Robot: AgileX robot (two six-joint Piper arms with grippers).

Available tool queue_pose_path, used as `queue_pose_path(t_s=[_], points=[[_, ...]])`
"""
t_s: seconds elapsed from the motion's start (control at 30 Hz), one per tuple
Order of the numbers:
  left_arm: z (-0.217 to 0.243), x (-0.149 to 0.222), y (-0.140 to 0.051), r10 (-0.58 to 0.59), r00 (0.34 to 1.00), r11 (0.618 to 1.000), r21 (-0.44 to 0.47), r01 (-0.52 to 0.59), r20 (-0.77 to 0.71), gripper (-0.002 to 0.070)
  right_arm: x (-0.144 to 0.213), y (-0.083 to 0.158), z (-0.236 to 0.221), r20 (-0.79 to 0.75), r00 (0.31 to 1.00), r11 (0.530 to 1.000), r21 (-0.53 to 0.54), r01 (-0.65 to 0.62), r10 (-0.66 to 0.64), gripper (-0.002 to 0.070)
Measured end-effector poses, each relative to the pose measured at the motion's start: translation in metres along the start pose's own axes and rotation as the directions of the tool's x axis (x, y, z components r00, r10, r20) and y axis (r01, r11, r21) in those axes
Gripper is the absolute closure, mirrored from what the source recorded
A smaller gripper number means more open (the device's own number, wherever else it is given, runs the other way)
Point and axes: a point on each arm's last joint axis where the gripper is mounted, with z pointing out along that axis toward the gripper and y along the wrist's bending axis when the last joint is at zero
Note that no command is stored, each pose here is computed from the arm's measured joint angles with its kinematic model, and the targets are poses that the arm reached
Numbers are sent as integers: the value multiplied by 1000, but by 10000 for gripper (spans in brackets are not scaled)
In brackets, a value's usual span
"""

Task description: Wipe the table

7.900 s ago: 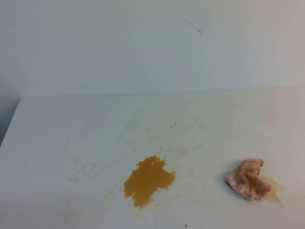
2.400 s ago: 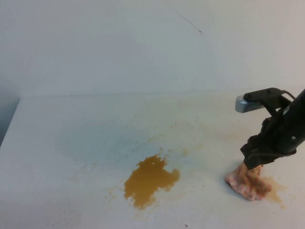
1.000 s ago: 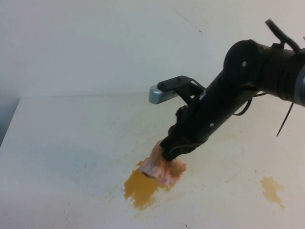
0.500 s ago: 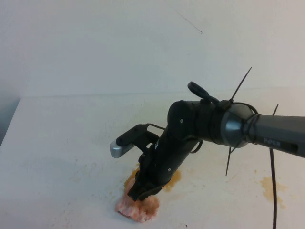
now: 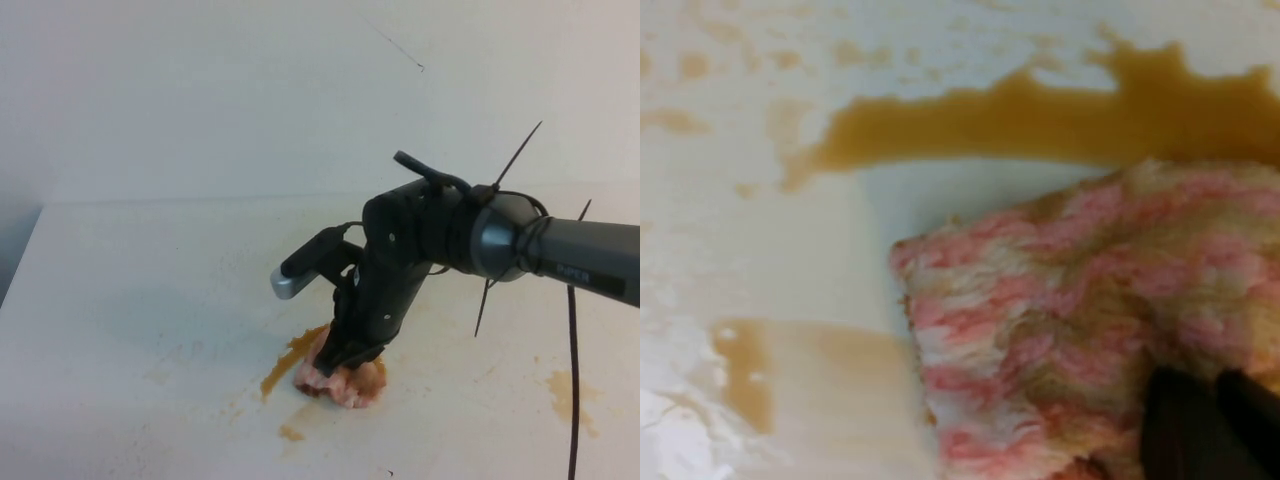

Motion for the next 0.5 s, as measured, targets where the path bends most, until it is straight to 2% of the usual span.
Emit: queue_pose_path(t_s=[0.23, 0.5], points=[[0, 0, 0, 0, 1000, 1000, 0, 0, 0, 675, 6, -37, -8, -8, 998, 997, 37, -63, 63, 658], [0, 0, 0, 0, 1000, 1000, 0, 0, 0, 675, -7, -36, -24, 27, 999, 999, -2, -47, 47, 658]])
